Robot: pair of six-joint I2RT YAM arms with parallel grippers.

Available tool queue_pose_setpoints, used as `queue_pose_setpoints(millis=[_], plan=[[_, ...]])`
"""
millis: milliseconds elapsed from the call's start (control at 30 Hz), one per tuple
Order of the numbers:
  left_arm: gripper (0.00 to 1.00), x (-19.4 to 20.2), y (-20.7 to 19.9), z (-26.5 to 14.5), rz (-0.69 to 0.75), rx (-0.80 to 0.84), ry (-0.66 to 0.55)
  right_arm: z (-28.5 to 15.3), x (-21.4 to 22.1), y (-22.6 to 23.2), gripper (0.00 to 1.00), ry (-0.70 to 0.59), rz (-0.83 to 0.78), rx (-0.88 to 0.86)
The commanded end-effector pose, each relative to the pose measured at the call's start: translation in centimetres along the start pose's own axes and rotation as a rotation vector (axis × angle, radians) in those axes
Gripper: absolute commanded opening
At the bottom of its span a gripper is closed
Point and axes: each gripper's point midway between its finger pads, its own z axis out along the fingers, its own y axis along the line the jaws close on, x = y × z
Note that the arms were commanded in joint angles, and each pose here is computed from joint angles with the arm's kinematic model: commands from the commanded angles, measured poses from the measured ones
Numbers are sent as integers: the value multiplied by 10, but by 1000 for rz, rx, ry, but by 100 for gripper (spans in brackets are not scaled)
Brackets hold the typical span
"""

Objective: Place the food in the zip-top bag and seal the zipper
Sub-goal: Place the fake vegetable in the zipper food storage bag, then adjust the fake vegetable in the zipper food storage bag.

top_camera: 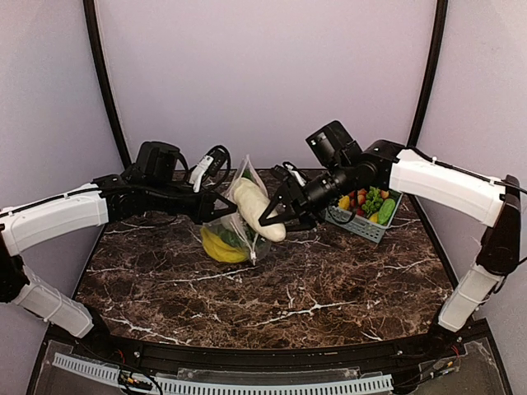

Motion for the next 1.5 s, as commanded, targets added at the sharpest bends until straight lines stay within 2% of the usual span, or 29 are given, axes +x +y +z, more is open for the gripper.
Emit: queue_pose_setpoints(millis=[0,233,433,767,933,1133,1333,1467], plan=[[1,-1,-18,4,39,77,-4,4,-20,3,46,-32,-57,6],[1,1,-25,6,51,102,13,21,-37,-7,48,-23,-61,24],[1,-1,-29,4,57,109,3,27,-53,-22,50,-65,-70,95],[1,-9,-4,-13,96,-79,-22,11,-53,-24,71,-145,-117,150],[1,-6,14,-10,60,-149,17,-5,-43,-22,74,-196,-161,176],[1,-5,19,-9,38,-151,14,-11,-18,-15,72,-244,-286,269],[1,-7,18,-11,44,-145,2,0,-2,-11,57,-292,-335,290],[1,-7,17,-11,41,-142,2,12,-5,-4,54,-382,-362,310]])
